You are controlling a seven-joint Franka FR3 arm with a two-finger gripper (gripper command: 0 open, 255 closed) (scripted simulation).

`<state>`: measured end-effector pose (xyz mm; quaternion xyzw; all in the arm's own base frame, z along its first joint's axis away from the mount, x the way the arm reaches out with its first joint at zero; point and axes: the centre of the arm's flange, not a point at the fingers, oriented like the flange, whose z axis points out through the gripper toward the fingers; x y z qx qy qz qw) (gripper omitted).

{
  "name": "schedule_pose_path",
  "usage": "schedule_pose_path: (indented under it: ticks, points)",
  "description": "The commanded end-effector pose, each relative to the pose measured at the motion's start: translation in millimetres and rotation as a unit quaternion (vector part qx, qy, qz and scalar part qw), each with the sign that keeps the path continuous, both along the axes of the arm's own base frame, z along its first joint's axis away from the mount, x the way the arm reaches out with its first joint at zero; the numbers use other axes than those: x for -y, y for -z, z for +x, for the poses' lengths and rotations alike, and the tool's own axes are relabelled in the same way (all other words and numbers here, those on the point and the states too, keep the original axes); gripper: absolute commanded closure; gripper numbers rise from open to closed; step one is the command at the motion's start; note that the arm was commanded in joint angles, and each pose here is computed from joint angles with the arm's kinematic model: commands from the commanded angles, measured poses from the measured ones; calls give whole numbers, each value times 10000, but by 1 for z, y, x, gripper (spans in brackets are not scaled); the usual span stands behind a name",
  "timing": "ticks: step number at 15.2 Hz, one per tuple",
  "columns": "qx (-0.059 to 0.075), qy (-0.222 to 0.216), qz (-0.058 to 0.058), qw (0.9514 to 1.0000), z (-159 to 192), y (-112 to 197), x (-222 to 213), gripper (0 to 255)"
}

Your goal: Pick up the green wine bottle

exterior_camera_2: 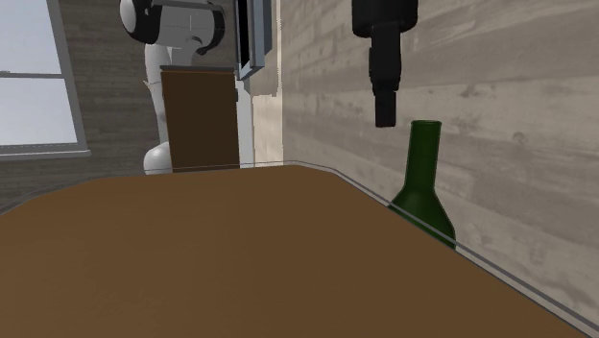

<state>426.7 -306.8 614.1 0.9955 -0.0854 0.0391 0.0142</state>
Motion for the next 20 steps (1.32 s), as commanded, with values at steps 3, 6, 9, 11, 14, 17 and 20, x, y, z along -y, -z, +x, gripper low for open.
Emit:
schedule_pose_path:
  ticks: [3, 6, 9, 11, 14, 17, 20]
  points:
    - [94, 86, -87, 9999, 15, -13, 45, 0]
    - [114, 106, -104, 9998, 18, -5, 54, 0]
    - [114, 106, -104, 9998, 18, 11, 54, 0]
    - [114, 106, -104, 9998, 18, 22, 54, 0]
    - [114, 106, -104, 9998, 18, 24, 55, 255]
    - [114, 106, -104, 9998, 18, 24, 55, 255]
    - [114, 106, -104, 9998, 18, 24, 55, 255]
